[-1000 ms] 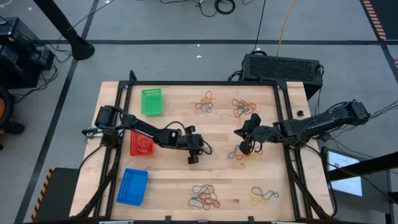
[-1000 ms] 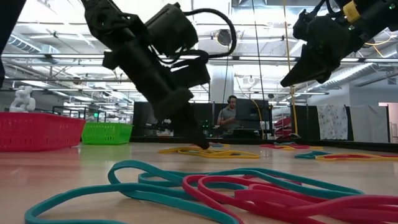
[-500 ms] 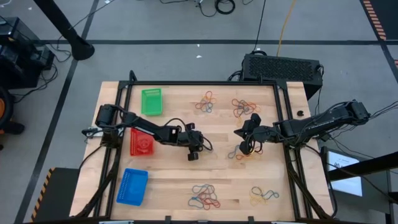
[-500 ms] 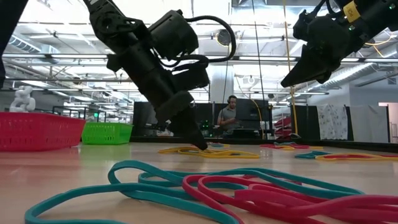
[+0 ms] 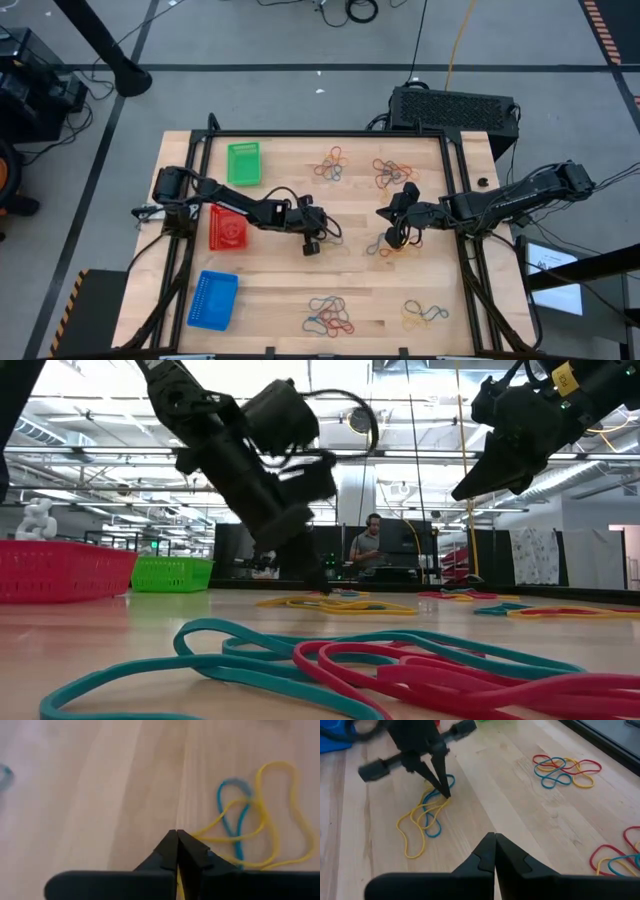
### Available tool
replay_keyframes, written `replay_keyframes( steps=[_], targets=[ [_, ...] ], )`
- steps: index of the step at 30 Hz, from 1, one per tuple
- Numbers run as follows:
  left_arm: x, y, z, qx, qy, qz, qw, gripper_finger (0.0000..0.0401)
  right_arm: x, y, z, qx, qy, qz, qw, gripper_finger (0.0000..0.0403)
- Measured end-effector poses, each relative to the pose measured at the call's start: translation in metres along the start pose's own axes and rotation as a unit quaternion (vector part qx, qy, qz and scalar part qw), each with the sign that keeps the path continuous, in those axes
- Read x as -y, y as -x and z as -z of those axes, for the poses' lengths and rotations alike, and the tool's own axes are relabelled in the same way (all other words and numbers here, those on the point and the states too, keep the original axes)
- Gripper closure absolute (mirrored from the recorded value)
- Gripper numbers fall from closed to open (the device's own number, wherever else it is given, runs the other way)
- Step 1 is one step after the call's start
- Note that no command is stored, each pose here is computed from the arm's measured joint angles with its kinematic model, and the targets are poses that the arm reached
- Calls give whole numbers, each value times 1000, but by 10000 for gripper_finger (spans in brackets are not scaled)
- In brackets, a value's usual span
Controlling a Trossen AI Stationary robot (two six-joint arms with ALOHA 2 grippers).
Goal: Sort rubber bands into baskets
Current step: Put the yellow rubber band into the green bin
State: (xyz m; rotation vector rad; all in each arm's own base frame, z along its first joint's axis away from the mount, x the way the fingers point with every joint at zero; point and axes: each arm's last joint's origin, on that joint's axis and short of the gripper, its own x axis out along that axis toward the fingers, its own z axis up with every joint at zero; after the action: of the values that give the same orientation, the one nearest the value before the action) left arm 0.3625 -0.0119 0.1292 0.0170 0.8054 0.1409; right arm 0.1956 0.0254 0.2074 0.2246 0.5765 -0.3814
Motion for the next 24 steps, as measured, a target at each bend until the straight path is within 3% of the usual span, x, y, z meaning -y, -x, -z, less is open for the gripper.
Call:
replay_keyframes(
  steps=[6, 10, 16, 24],
  targets=[
    [-5, 32, -25, 60, -4, -18, 998, 398, 0, 0, 1, -3, 1, 1, 1000, 403],
    [-7, 45, -30, 64, -1, -4, 998, 396, 0, 0, 1, -3, 0, 0, 1000, 403],
    [-3, 19, -7, -8, -2, 14, 1000, 360, 0, 0, 0, -1, -5, -2, 1000, 403],
    [-3, -8, 5, -16, 8, 17, 1000, 297, 0, 0, -1, 4, -4, -3, 1000, 403]
  ],
)
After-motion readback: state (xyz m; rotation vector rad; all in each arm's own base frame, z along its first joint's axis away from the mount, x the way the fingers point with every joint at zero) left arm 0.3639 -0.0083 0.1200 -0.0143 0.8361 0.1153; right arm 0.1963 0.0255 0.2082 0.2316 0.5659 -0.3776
